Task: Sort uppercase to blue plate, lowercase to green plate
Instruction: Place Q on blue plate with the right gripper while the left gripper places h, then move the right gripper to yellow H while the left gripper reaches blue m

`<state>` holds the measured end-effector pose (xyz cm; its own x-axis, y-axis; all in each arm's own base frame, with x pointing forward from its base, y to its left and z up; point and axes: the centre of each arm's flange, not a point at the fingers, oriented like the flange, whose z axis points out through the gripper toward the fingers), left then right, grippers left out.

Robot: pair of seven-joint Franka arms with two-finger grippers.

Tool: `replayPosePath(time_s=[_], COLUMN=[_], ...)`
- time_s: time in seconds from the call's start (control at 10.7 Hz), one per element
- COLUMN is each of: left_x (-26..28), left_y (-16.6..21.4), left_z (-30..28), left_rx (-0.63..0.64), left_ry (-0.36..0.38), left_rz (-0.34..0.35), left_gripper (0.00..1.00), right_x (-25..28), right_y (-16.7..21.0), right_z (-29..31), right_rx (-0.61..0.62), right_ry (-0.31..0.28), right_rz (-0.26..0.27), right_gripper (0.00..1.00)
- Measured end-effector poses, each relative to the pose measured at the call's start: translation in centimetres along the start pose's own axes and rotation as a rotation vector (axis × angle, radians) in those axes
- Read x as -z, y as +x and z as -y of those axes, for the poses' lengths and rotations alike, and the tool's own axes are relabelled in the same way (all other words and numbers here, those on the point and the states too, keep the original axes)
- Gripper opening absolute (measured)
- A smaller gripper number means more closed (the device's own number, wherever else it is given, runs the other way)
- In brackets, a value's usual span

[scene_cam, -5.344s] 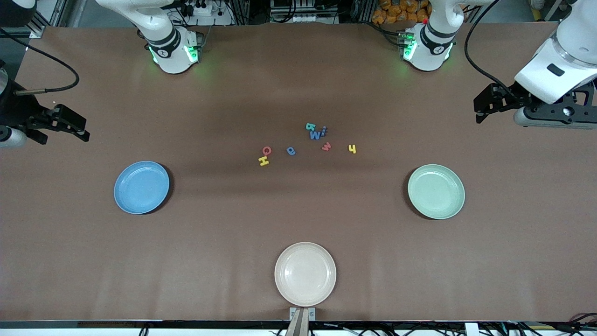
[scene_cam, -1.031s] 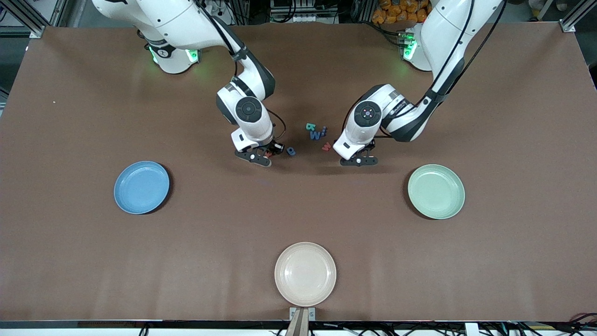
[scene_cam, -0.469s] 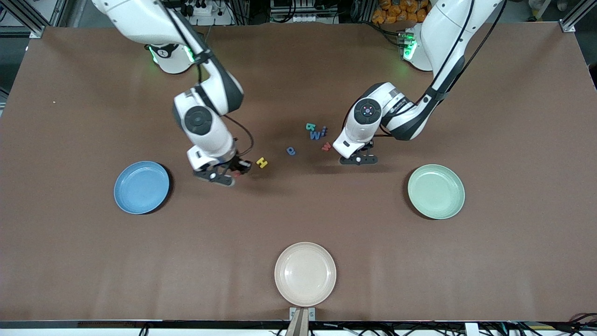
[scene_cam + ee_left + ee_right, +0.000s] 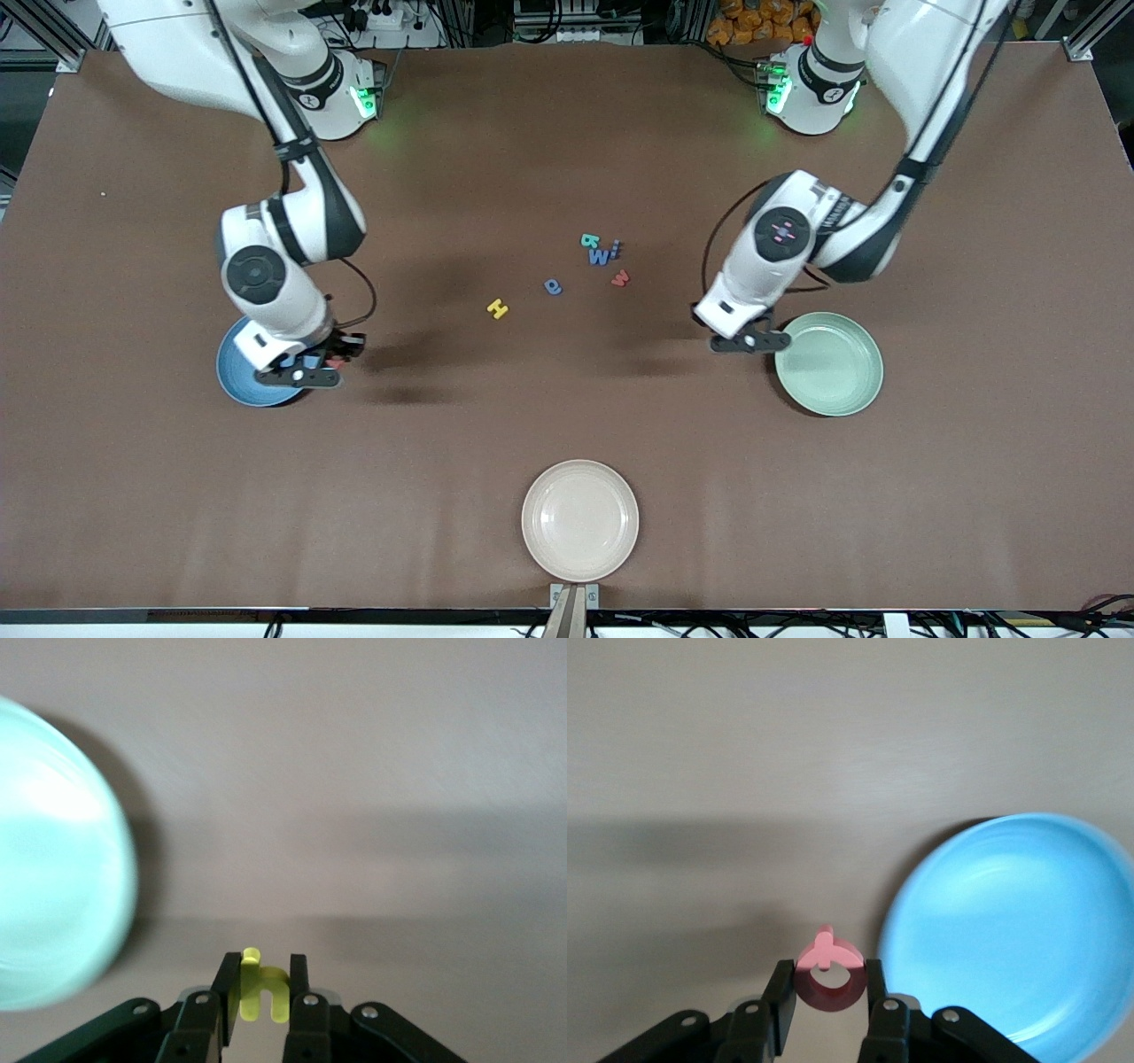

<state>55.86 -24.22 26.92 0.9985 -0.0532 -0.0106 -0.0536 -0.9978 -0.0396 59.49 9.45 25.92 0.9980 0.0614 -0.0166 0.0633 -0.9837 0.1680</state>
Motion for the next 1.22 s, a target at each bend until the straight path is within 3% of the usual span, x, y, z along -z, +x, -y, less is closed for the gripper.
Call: replayPosePath(time_s=[0.19, 0.38, 0.56, 0.75, 0.84, 1.03, 1.22], left_x=[2.2, 0.4, -2.6, -4.7, -4.9, -3.5, -0.4], left_y=[3.2, 4.3, 4.5, 4.8, 4.9, 5.2, 3.9], left_z=[5.4, 11.1, 13.0, 13.3, 13.4, 11.7, 4.9], left_rx=[-0.135, -0.244, -0.277, -0.324, -0.339, -0.362, -0.404], left_ry=[0.020, 0.024, 0.008, 0.021, 0.029, 0.035, 0.039], left_rz=[0.013, 0.050, 0.082, 0.068, 0.060, 0.036, 0.017], left_gripper=[0.26, 0.26, 0.26, 0.26, 0.36, 0.63, 0.91], right_x=[-0.6, -0.8, -0.9, -0.9, -0.9, -0.7, 0.3], right_y=[0.2, 0.1, 0.0, -0.1, -0.1, -0.1, -0.4], right_z=[-5.9, -8.1, -7.8, -7.6, -7.5, -5.6, 0.2], right_rx=[0.097, 0.121, 0.128, 0.132, 0.133, 0.091, 0.001], right_ry=[-0.031, -0.037, -0.037, -0.036, -0.036, -0.018, -0.001], right_rz=[0.019, 0.034, 0.045, 0.054, 0.054, 0.052, 0.036], right_gripper=[0.37, 0.37, 0.56, 0.83, 0.99, 1.00, 1.00])
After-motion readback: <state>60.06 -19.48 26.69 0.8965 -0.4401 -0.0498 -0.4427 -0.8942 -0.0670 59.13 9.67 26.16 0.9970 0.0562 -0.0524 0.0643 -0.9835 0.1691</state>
